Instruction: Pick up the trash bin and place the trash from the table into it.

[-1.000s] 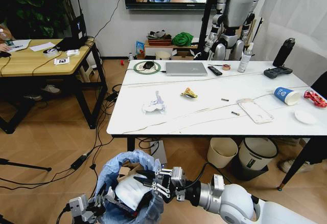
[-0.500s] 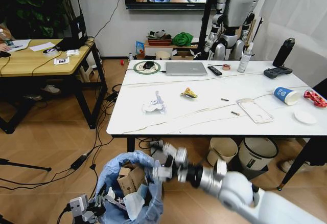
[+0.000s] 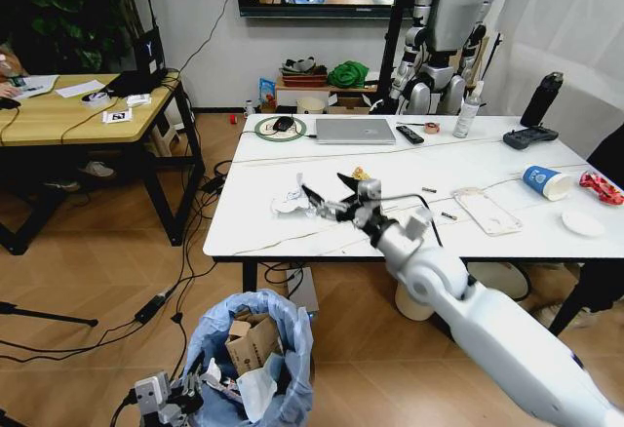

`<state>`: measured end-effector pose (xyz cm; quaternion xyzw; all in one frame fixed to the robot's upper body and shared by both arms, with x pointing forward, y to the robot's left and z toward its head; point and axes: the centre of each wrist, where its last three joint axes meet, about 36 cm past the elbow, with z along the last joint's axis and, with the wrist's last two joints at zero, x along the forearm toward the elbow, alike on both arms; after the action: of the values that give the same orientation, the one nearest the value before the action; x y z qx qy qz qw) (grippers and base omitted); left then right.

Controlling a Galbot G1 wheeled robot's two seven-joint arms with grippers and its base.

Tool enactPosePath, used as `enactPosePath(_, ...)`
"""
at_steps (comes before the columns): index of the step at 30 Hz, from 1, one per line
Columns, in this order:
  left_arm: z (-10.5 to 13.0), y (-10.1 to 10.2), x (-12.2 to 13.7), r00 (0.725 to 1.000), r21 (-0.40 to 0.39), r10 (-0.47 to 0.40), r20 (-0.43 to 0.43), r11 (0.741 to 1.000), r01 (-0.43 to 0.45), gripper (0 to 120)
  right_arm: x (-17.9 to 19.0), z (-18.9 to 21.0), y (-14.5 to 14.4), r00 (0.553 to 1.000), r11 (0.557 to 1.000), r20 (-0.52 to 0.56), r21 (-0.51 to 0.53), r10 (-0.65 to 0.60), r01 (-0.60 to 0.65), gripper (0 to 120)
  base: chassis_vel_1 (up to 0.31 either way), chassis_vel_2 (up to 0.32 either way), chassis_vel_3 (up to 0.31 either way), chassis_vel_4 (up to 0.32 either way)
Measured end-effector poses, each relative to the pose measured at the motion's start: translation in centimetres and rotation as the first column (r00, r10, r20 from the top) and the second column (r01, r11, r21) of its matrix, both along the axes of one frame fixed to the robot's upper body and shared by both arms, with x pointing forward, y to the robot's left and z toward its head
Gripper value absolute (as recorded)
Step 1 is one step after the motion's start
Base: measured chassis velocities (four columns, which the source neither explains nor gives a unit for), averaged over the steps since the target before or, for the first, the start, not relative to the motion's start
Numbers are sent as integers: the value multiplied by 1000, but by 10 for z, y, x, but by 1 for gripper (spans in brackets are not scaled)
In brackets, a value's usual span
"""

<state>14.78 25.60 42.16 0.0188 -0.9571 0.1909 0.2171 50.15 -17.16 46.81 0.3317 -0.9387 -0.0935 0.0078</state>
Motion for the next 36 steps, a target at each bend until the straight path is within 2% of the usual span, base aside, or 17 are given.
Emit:
enactPosePath(2, 0, 0, 0, 1000, 0, 0, 0, 1000, 0, 0, 0, 0, 0, 1000, 1000, 0, 0, 0, 0, 100, 0, 0, 0, 0)
enactPosePath(3, 0, 0, 0, 1000, -1, 2, 2, 1000, -2, 0, 15, -16, 14, 999, 1000, -36, -20, -15, 14, 100, 0, 0, 0, 0)
enactPosePath(7, 0, 0, 1, 1000, 0, 5, 5, 1000, -5, 0, 31, -45, 38, 995, 998, -92, -51, -27, 23, 100, 0, 0, 0, 0)
enactPosePath(22, -1, 0, 3, 1000, -5, 7, 12, 1000, -7, 0, 65, -73, 38, 989, 994, -129, -99, -67, 54, 99, 0, 0, 0, 0)
enactPosePath(27, -2, 0, 4, 1000, -6, 7, 11, 1000, -7, 0, 66, -78, 34, 990, 994, -131, -104, -55, 41, 82, 0, 0, 0, 0)
enactPosePath(28, -2, 0, 4, 1000, -6, 7, 11, 1000, -7, 0, 66, -78, 34, 990, 994, -131, -104, -55, 41, 82, 0, 0, 0, 0)
enactPosePath(34, -3, 1, 4, 1000, -5, 6, 9, 1000, -6, 0, 62, -83, 35, 990, 994, -137, -107, -44, 29, 56, 0, 0, 0, 0)
enactPosePath(36, -3, 1, 4, 1000, -5, 6, 10, 1000, -6, 0, 62, -83, 35, 990, 994, -137, -108, -42, 28, 52, 0, 0, 0, 0)
